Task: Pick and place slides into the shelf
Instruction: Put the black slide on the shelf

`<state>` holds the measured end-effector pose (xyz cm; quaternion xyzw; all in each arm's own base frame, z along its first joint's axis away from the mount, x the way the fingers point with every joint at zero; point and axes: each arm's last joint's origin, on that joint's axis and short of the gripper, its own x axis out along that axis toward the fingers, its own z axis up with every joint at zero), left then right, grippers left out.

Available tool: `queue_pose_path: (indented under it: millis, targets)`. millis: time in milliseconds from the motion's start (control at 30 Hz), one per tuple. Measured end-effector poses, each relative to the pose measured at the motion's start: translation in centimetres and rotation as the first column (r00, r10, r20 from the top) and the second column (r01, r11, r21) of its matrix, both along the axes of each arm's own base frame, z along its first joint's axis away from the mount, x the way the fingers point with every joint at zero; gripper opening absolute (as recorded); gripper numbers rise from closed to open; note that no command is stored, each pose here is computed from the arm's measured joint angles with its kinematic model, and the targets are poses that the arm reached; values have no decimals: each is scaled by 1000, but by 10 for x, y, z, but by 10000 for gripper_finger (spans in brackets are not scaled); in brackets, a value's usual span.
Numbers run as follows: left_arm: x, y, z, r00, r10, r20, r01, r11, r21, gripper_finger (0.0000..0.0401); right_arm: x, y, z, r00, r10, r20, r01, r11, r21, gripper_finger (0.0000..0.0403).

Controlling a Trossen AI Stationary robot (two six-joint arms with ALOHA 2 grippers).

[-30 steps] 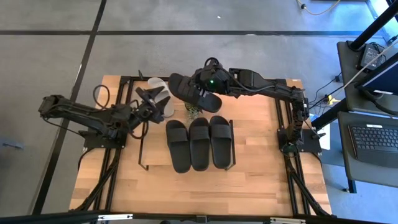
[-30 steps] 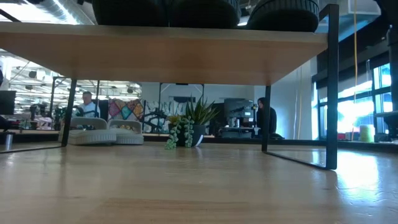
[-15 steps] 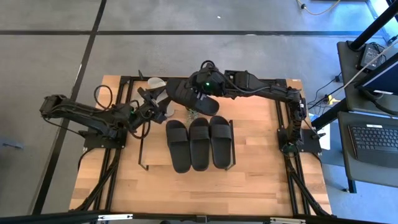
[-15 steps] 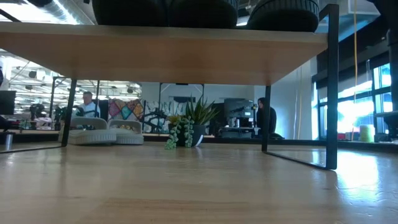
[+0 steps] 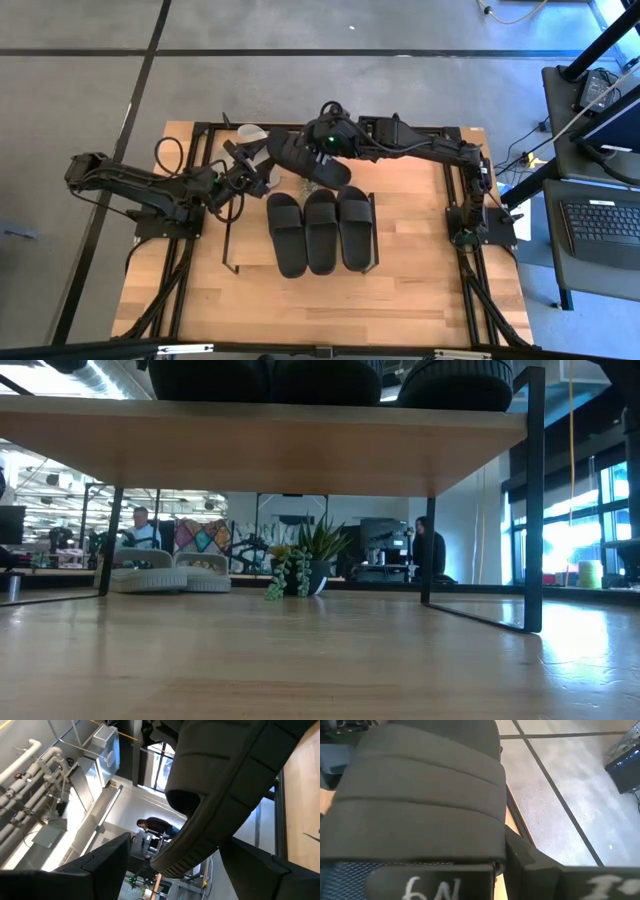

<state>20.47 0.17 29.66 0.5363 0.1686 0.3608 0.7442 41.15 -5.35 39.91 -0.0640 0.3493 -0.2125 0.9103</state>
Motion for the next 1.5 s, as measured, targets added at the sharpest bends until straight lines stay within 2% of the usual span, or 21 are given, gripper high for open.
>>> queue_pose_path:
  millis: [333, 633, 833, 1267, 1367, 1500]
  targets:
    - [0, 0, 0, 1000, 0, 0, 0, 1000, 0, 293, 0, 2, 0, 1000, 18, -8, -18, 1000, -9, 11]
    - [3, 0, -8, 998, -5, -59, 4, 1000, -11, 281, 0, 3, 0, 1000, 25, -8, -25, 1000, -3, 11]
    - [3, 0, -9, 998, -9, -55, 7, 1000, -27, 228, 0, 3, 0, 1000, 21, -8, -21, 1000, -5, 11]
    - [3, -1, -10, 997, -11, -71, 9, 1000, -21, 59, 0, 2, 0, 1000, 14, -7, -14, 1000, -10, 11]
    - [4, -1, -12, 995, -14, -95, 12, 1000, -20, 37, 0, 3, 0, 1000, 18, -8, -18, 1000, -12, 20]
    - [4, -1, -14, 995, -25, -98, 21, 999, -37, 37, -1, 8, 2, 999, 45, -13, -46, 999, -29, 45]
